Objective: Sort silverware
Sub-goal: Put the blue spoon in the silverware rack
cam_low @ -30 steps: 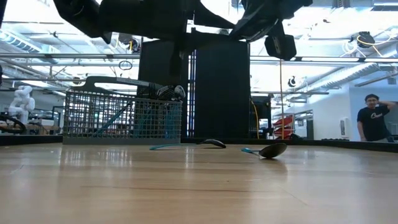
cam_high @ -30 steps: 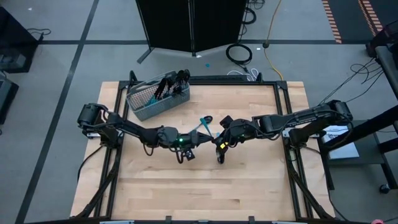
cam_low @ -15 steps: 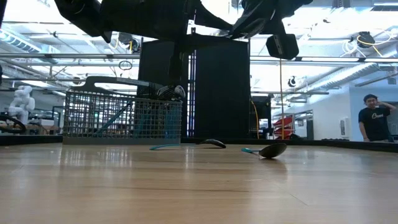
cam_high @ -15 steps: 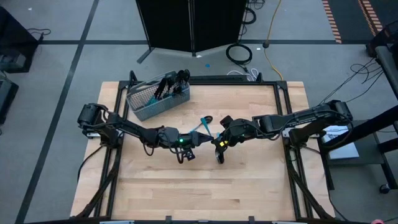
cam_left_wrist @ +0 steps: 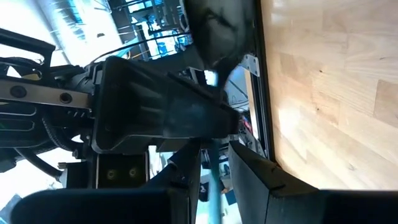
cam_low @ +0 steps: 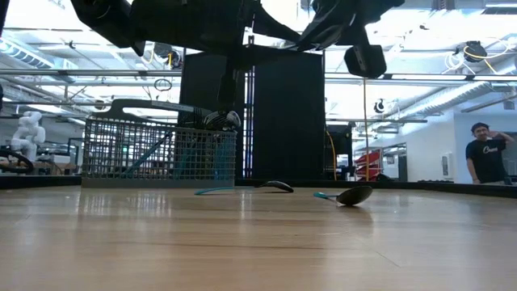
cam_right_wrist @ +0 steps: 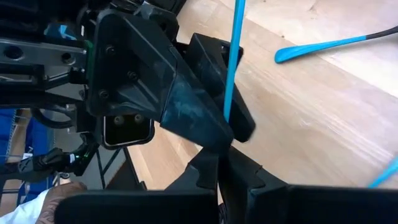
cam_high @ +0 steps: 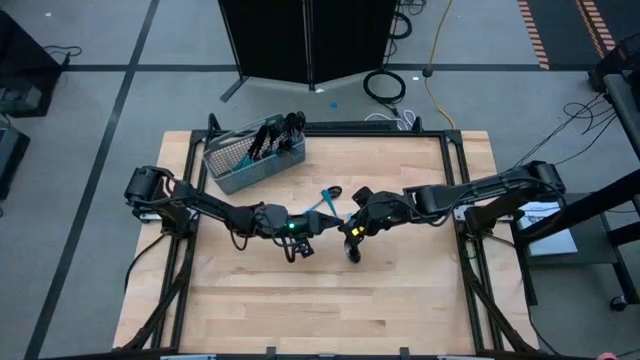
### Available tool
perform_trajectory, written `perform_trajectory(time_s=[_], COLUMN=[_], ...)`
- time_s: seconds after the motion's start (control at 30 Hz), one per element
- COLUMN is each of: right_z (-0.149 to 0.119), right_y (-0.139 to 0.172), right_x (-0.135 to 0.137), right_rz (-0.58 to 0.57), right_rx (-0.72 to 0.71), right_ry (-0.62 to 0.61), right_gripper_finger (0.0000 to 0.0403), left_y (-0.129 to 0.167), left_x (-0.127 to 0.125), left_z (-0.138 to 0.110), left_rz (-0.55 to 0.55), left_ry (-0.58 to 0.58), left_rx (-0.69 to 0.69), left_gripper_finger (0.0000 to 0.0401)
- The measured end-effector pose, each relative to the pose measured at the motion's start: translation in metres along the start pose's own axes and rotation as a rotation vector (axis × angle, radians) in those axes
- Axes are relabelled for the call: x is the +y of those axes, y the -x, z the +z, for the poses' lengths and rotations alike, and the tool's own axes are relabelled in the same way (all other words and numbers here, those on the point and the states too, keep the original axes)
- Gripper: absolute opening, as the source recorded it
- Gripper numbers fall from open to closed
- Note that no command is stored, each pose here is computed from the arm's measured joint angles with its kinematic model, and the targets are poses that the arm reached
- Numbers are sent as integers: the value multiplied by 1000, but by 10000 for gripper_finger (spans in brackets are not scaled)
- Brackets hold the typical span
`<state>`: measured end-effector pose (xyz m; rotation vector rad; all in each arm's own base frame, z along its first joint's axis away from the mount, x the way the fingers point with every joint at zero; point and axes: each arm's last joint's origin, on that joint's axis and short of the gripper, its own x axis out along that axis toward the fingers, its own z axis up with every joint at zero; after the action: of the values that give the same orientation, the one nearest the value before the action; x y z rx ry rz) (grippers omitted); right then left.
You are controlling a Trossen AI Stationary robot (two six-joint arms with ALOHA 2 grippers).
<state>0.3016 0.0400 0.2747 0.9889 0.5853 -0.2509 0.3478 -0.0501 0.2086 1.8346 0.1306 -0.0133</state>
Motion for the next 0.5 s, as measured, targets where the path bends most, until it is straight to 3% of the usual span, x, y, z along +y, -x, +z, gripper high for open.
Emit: perform_trajectory(time_s=[0.23, 0.5], right_z=[-1, 0], right_y=[-16, -15], right_x=[1, 0], right_rz=[37, 18], right_rx=[14, -16], right_ry=[16, 28], right_gripper_finger=[0, 0], left_y=[0, 1], left_x=[0, -1], left_z=[0, -3], left_rz=[-4, -32], left_ry=[7, 9], left_rx=[15, 141], left_gripper_finger=[79, 79])
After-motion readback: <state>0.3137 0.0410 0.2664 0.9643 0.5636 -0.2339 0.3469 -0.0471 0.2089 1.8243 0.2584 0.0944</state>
